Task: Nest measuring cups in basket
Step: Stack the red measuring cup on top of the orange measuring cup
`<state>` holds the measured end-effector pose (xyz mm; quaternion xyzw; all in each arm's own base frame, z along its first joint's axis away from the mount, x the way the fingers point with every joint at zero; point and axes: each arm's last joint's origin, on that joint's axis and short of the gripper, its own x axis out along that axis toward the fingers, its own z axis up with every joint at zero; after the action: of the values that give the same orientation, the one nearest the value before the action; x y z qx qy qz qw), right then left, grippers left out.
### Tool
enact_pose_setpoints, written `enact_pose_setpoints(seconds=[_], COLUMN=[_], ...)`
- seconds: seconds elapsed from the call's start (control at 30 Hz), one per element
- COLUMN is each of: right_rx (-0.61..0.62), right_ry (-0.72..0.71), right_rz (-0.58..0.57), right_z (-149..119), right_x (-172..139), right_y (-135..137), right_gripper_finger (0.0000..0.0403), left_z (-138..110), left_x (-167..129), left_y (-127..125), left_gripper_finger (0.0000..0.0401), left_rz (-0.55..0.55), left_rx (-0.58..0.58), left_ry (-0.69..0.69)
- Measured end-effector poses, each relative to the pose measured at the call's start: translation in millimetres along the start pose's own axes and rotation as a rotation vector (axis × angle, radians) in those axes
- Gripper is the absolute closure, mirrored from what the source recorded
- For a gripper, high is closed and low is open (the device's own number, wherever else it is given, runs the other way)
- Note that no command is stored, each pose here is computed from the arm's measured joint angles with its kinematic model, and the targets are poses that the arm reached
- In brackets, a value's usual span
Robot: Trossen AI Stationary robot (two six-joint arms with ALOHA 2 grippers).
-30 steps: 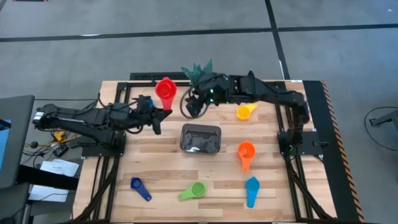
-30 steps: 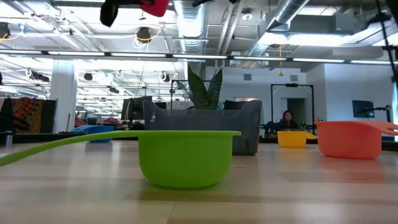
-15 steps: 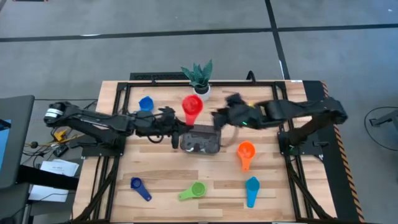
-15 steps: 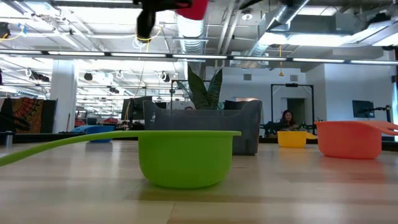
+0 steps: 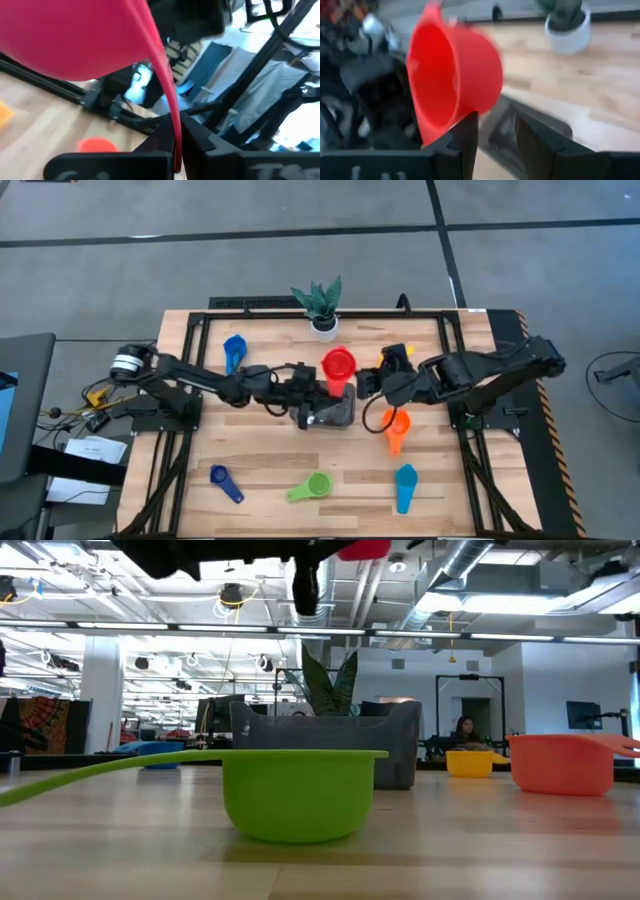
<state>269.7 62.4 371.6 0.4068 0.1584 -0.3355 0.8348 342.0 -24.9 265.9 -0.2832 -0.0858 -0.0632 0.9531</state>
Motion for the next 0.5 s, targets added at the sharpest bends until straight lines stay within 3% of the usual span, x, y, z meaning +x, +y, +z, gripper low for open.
enact_pose_setpoints(seconds=[0.2, 0.5], right_rx=[0.017, -0.024], right_ry=[0.039, 0.042], right_rz=[0.093, 0.073], right_z=[-12, -24], right_x=[2, 27], right_y=[15, 21], right_gripper_finger=[0.0231, 0.0260], left_z=[-4, -4], left_x=[5, 4], left_y=[4, 7], left_gripper_finger=[0.0401, 0.0401], left_rz=[0.007, -0.002], left_rx=[-0.016, -0.009], left_ry=[0.001, 0.028])
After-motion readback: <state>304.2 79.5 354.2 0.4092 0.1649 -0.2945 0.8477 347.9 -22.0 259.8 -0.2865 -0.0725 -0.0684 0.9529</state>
